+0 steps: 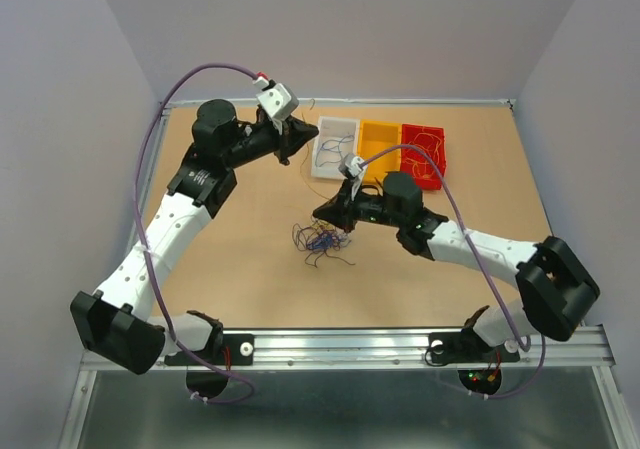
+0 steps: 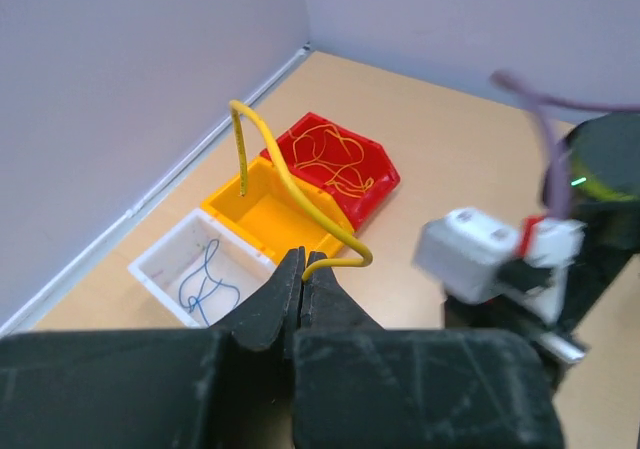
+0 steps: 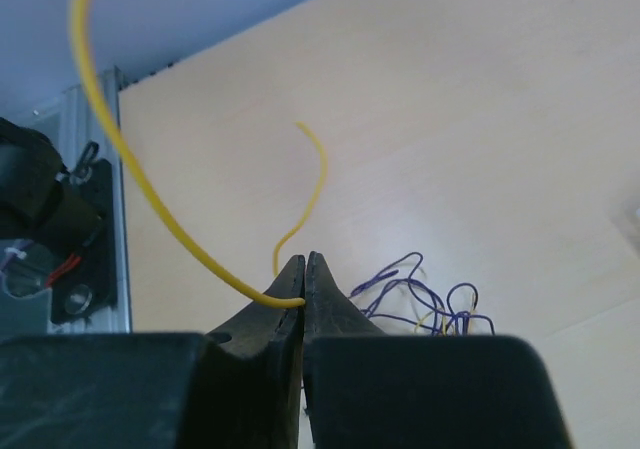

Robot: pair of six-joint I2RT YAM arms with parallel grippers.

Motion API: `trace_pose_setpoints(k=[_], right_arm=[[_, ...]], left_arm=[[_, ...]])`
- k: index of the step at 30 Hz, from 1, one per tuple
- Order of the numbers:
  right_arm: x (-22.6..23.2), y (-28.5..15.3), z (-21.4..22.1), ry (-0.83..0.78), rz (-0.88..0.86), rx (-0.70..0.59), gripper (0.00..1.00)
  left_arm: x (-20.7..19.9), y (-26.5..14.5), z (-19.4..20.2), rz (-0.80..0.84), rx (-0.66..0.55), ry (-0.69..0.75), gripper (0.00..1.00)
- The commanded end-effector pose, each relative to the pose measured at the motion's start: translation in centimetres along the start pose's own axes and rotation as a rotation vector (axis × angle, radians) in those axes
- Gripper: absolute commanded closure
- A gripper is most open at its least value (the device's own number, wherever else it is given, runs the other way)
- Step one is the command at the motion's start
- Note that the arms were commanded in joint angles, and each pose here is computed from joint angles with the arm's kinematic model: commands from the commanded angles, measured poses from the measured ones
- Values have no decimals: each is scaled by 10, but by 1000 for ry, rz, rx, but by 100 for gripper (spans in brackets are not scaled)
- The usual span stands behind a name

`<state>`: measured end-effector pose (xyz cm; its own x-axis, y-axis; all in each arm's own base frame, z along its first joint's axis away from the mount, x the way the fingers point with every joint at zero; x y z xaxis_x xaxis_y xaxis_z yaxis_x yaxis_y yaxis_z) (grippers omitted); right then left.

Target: Untangle the cables

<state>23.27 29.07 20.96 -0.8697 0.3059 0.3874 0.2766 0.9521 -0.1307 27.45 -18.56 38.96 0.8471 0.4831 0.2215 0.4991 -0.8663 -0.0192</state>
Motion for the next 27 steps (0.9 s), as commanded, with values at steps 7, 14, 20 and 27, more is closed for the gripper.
trace_pose_setpoints(k=[7, 14, 20, 27], right_arm=[[60, -60, -107, -49, 83, -348, 99], [63, -86, -139, -20, 258, -492, 100], [39, -69, -126, 3, 358, -444, 99], [27, -56, -119, 10, 367, -474, 99]], left_arm=[[9, 25, 80, -13, 139, -81, 100], [-7, 23, 98, 78, 120, -75, 100], [-27, 28, 103, 230, 108, -44, 100], [-43, 39, 118, 256, 139, -31, 100]])
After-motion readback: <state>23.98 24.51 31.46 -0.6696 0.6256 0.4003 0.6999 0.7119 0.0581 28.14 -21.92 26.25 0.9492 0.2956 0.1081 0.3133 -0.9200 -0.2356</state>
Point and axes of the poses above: each gripper's point midway between its finger pads, its own y axis out along the fingers, its own x axis along the line the jaws close on, z = x × y, the point moved 8 cm from there along -y, back along the fingers, and after that the axes turned 9 degrees about y, right-handed, at the moved point
